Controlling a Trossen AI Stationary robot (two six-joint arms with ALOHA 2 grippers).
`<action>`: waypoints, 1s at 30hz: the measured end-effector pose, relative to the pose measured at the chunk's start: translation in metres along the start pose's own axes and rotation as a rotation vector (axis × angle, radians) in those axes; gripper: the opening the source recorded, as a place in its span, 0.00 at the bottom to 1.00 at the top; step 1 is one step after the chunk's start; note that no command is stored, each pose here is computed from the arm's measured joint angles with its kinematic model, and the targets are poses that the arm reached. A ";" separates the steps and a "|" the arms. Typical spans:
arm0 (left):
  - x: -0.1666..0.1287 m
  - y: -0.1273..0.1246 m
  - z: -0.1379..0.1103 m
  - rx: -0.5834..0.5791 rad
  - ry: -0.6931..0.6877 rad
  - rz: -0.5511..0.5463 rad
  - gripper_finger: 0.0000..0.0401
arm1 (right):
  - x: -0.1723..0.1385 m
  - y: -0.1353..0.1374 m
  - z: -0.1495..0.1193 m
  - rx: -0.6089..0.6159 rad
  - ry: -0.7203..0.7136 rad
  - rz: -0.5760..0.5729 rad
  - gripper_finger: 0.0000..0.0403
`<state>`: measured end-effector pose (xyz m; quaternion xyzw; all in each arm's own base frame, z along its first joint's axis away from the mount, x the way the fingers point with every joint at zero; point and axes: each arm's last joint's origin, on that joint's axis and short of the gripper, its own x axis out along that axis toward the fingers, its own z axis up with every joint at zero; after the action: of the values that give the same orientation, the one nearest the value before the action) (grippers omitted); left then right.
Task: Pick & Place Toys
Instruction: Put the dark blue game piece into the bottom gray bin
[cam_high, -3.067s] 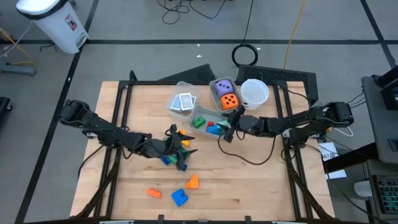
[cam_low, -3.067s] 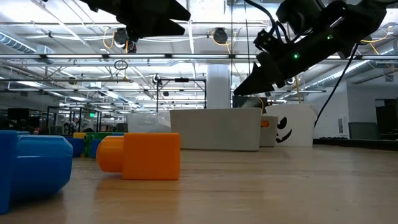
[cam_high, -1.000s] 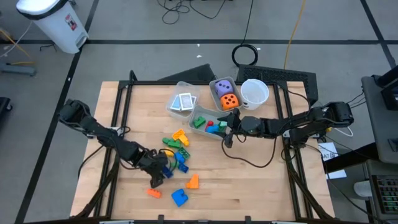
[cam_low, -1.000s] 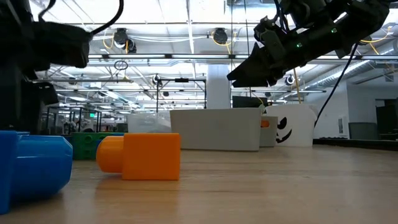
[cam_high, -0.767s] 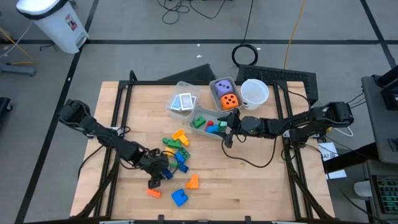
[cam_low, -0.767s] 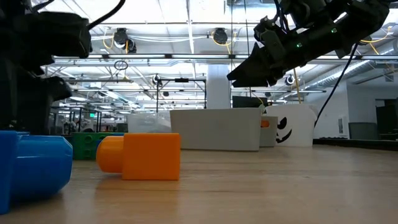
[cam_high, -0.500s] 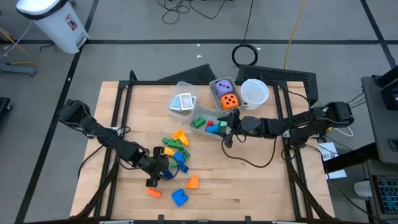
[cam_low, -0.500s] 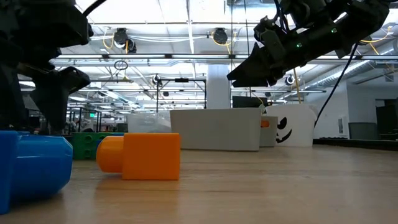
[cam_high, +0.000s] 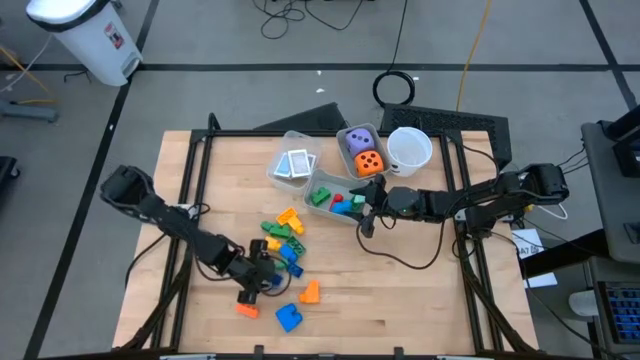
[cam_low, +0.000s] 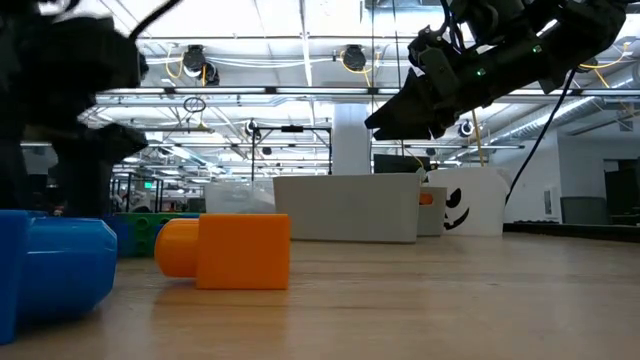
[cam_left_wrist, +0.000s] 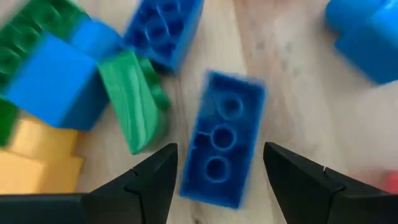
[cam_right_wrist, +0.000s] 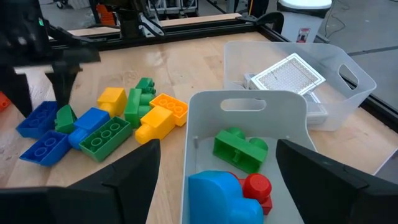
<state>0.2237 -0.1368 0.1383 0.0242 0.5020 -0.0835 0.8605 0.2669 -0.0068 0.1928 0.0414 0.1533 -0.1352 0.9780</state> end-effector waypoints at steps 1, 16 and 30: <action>0.004 0.000 -0.001 0.002 0.010 0.003 0.61 | 0.000 0.000 0.000 0.000 0.000 0.000 0.73; 0.016 0.001 -0.003 -0.155 0.028 0.045 0.57 | 0.000 0.000 0.001 0.013 -0.010 0.002 0.73; -0.037 0.010 0.052 -0.121 -0.419 0.251 0.35 | -0.004 0.017 0.008 -0.061 -0.098 0.150 0.73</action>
<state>0.2523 -0.1290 0.1957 0.0171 0.3100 0.0508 0.9492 0.2701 0.0099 0.2029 0.0164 0.1060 -0.0586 0.9925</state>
